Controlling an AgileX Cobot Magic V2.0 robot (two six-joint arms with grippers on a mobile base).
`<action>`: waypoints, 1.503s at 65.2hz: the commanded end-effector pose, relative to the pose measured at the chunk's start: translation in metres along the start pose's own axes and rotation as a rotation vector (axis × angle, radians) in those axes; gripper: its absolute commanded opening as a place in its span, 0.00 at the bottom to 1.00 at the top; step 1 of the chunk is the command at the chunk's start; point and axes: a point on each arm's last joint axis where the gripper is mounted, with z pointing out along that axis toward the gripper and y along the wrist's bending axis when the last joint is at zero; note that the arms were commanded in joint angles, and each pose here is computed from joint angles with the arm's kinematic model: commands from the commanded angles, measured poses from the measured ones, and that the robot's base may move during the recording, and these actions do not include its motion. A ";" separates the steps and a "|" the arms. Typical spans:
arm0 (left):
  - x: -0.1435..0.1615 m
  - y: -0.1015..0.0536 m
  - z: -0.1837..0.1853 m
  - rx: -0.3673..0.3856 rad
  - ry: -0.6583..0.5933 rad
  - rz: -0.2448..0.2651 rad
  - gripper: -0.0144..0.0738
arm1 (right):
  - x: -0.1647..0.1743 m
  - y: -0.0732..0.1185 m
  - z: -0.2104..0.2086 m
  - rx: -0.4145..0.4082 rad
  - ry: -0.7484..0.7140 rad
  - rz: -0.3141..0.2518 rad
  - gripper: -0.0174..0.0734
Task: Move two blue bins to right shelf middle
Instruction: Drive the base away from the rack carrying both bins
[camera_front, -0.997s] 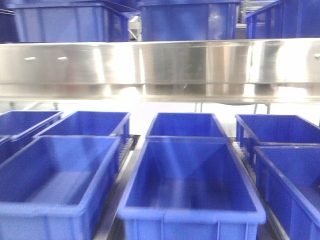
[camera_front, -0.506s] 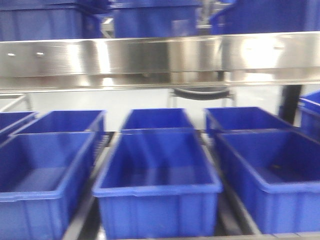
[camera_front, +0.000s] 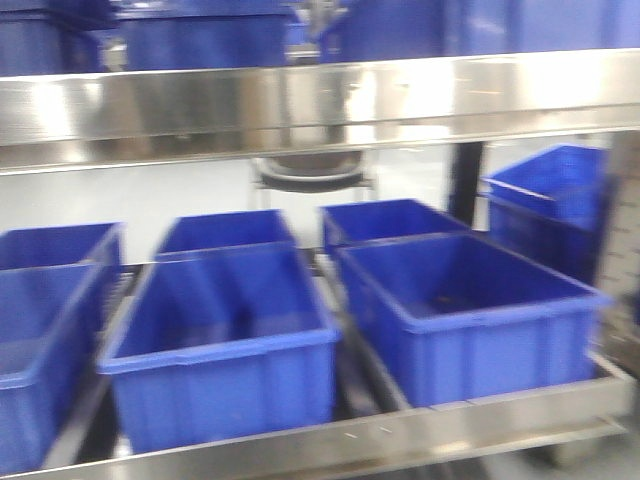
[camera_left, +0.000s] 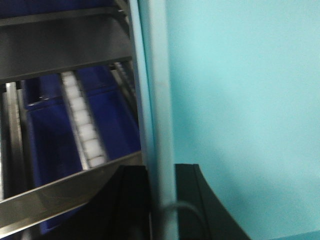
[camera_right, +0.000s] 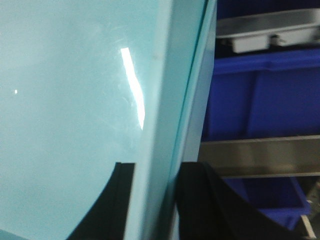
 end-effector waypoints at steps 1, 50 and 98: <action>-0.013 -0.007 -0.010 0.057 -0.126 -0.009 0.04 | -0.013 0.006 -0.012 -0.043 -0.106 0.020 0.02; -0.013 -0.007 -0.010 0.057 -0.126 -0.009 0.04 | -0.013 0.006 -0.012 -0.043 -0.106 0.020 0.02; -0.013 -0.007 -0.011 0.057 -0.128 -0.009 0.04 | -0.013 0.006 -0.012 -0.043 -0.106 0.020 0.02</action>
